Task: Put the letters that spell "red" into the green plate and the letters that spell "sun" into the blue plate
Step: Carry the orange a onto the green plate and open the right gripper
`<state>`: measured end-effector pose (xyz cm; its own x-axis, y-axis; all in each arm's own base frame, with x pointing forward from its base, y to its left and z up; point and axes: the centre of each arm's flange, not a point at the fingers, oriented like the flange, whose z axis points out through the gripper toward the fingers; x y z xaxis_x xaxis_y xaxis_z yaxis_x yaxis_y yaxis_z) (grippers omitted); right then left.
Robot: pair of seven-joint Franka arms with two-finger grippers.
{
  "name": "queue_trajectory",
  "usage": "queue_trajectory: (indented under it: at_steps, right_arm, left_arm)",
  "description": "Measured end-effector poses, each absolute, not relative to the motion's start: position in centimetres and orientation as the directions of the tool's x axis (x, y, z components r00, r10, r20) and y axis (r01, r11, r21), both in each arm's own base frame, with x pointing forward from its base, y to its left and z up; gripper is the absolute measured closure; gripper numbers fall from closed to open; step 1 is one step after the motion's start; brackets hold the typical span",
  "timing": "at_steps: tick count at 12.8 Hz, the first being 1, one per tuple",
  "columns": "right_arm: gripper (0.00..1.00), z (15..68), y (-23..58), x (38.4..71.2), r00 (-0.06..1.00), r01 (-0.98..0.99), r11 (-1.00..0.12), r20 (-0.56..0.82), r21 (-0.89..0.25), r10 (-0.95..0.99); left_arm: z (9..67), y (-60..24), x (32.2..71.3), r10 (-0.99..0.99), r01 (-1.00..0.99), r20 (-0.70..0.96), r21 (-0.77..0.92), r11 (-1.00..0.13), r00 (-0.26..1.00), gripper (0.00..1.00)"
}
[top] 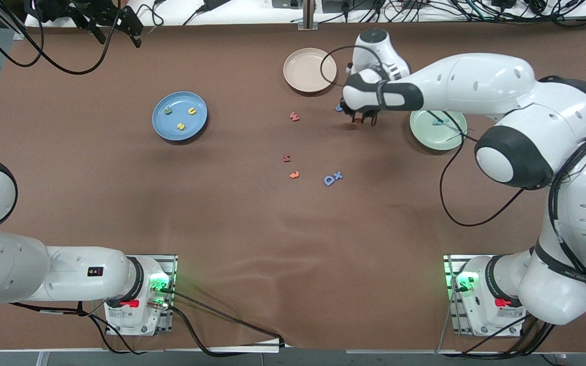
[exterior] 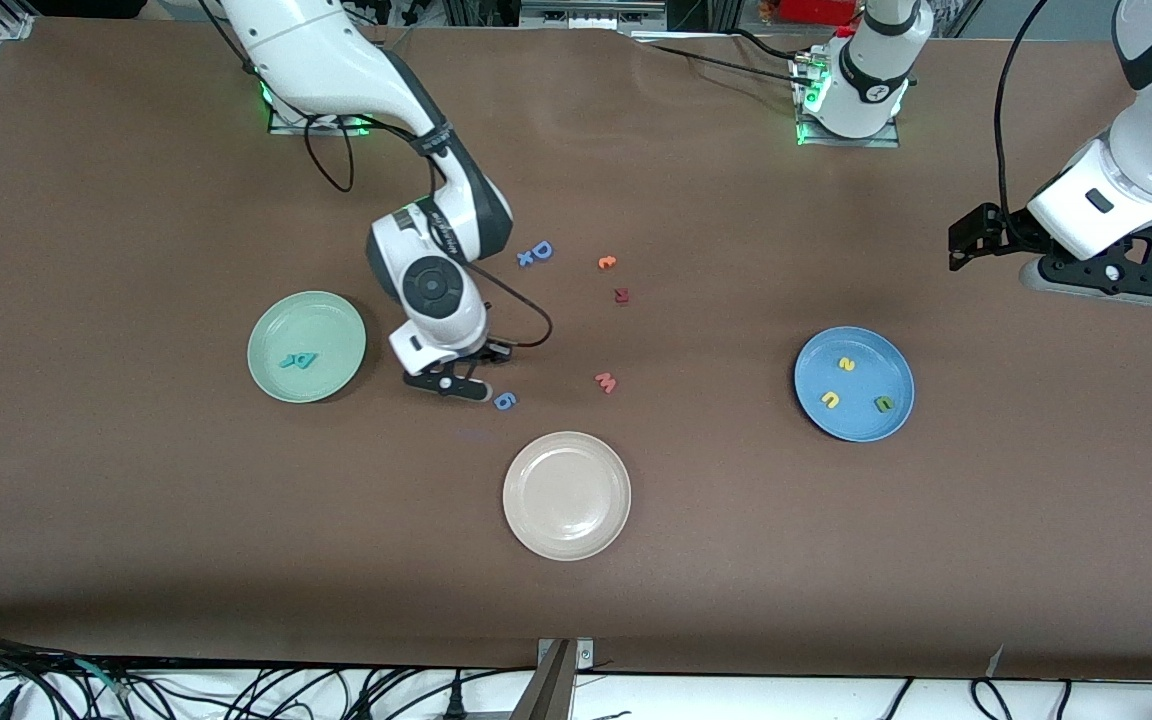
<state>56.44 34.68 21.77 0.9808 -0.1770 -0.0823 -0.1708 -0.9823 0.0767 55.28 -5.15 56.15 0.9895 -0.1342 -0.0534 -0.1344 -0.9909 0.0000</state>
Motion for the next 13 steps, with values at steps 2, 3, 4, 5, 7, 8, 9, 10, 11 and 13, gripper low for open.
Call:
queue_trajectory:
  at_steps: [2,3,4,5,7,8,9,10,11,13]
  right_arm:
    - [0.7,24.2,31.5,57.7,0.985,-0.124,-0.986,-0.109,0.107,-0.136]
    - [0.7,25.0,29.8,58.3,0.986,-0.096,-0.988,-0.122,0.119,-0.111]
    - [0.7,25.6,28.1,58.9,0.987,-0.068,-0.989,-0.134,0.13,-0.086]
    - [0.7,26.0,26.5,59.4,0.987,-0.043,-0.989,-0.147,0.14,-0.064]
    - [0.7,26.5,23.2,60.2,0.983,0.012,-0.988,-0.183,0.157,-0.018]
    - [0.7,26.5,21.4,60.6,0.979,0.037,-0.986,-0.202,0.163,0.004]
    - [0.7,26.5,19.7,60.9,0.975,0.06,-0.984,-0.22,0.166,0.023]
    - [0.7,26.5,18.2,61.1,0.971,0.079,-0.983,-0.235,0.166,0.038]
    - [0.7,26.2,16.7,61.0,0.966,0.094,-0.982,-0.253,0.163,0.05]
    - [0.7,24.9,13.5,60.2,0.951,0.115,-0.982,-0.303,0.151,0.064]
  left_arm:
    - [56.1,-5.1,55.3,-0.134,-0.134,-0.054,0.0,-0.991,0.989,0.0]
    - [56.1,-5.1,55.3,-0.134,-0.134,-0.054,0.0,-0.991,0.989,0.0]
    - [56.1,-5.1,55.3,-0.134,-0.134,-0.054,0.0,-0.991,0.989,0.0]
    - [56.1,-5.1,55.3,-0.134,-0.134,-0.054,0.0,-0.991,0.989,0.0]
    - [56.1,-5.1,55.3,-0.134,-0.134,-0.054,0.0,-0.991,0.989,0.0]
    - [56.1,-5.1,55.3,-0.134,-0.134,-0.054,0.0,-0.991,0.989,0.0]
    - [56.1,-5.1,55.3,-0.134,-0.134,-0.054,0.0,-0.991,0.989,0.0]
    - [56.1,-5.1,55.3,-0.134,-0.134,-0.054,0.0,-0.991,0.989,0.0]
    - [56.1,-5.1,55.3,-0.134,-0.134,-0.054,0.0,-0.991,0.989,0.0]
    - [56.2,-5.1,55.3,-0.134,-0.134,-0.054,0.0,-0.991,0.99,0.0]
